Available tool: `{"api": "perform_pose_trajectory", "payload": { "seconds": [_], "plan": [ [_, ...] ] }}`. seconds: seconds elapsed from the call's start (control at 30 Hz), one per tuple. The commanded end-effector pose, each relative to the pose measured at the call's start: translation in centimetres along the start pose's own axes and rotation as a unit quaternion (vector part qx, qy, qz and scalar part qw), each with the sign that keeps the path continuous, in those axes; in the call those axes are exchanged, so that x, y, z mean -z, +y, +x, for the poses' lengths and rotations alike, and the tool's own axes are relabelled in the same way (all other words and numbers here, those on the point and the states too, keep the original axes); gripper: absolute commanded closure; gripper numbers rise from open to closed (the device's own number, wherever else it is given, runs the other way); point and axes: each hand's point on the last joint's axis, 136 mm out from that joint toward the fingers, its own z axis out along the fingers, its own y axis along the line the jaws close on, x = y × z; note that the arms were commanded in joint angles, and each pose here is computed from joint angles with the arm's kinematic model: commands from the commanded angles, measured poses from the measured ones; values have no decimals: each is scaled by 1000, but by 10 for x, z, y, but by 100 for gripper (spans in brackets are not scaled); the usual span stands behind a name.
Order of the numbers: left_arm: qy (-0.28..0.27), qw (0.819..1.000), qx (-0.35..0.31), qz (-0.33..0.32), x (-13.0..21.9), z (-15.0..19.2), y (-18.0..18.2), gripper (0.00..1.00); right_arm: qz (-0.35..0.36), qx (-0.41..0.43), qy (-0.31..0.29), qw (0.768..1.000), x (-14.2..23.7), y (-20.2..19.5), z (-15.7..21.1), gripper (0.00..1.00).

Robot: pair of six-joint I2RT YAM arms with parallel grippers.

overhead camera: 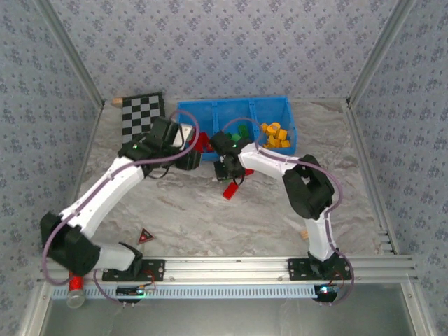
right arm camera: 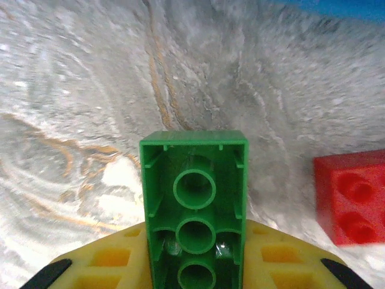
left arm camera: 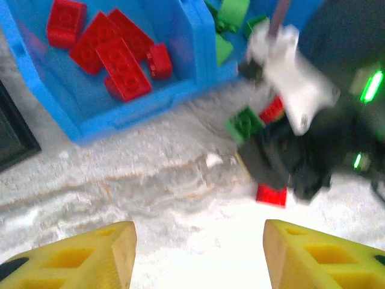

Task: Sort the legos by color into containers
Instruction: Pick up the lego from the center of the table, then place the lego in the container.

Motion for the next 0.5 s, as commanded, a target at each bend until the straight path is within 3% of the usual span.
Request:
{"api": "perform_pose_trajectory", "payload": {
  "seconds": [0.0,0.23,0.47],
  "plan": [
    [-13,1000,-12,-5,15,17,-2,41,-3,26,-63,998,63,-4,-35,73],
    [-46,998,-32,31,7,41,-28,38,10,39,-117,992,101,-27,-84,72],
    [-31,995,-87,48,-20,56,-61,32,52,78,-141,986,86,-44,-127,71]
  ]
}}
